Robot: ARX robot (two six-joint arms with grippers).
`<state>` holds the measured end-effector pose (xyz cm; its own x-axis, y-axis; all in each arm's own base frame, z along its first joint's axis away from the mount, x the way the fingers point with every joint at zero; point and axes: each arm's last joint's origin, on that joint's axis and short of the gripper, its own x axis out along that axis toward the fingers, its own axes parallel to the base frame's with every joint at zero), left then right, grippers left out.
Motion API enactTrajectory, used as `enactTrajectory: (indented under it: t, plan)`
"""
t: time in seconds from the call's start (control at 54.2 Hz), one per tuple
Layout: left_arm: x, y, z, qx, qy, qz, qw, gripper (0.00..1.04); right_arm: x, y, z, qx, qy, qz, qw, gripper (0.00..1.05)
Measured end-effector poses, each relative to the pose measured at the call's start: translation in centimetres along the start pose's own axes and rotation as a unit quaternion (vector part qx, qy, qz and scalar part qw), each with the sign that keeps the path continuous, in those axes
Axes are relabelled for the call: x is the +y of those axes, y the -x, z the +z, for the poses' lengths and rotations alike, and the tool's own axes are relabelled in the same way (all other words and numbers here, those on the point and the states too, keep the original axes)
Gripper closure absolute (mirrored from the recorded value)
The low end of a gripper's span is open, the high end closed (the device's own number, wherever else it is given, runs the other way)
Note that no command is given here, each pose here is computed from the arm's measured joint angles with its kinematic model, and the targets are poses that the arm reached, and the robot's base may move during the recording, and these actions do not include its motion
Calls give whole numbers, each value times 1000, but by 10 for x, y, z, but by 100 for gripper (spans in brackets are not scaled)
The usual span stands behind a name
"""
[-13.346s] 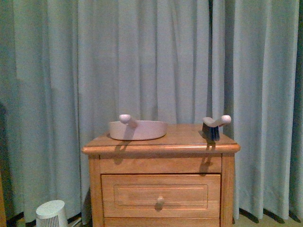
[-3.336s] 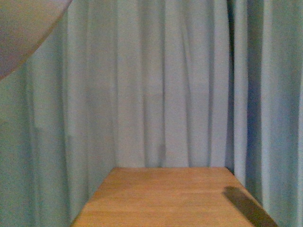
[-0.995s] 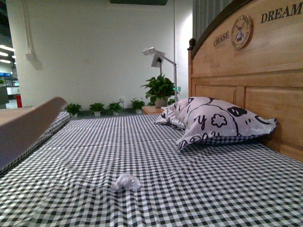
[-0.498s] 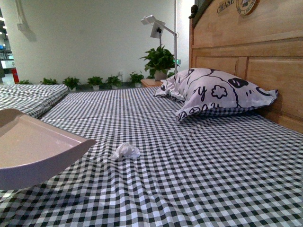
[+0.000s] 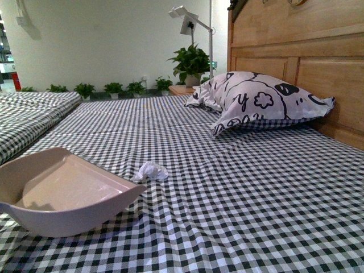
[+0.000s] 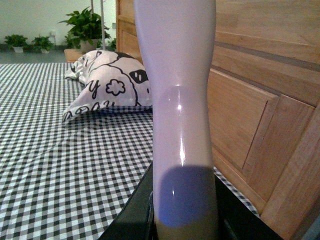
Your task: Clean up trash
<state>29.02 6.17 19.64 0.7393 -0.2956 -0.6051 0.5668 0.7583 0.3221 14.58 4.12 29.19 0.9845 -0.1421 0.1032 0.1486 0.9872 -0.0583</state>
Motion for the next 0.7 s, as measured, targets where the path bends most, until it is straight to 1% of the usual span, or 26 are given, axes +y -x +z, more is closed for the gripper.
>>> enactTrajectory:
  t: [0.203, 0.387, 0.7]
  plan:
    - [4, -20, 5, 14, -17, -16, 1000, 78, 0, 0, 0, 0, 0, 0, 1000, 85]
    - [15, -45, 11, 25, -31, -26, 999, 78, 0, 0, 0, 0, 0, 0, 1000, 85]
    - [17, -59, 13, 40, -30, -52, 997, 78, 0, 0, 0, 0, 0, 0, 1000, 85]
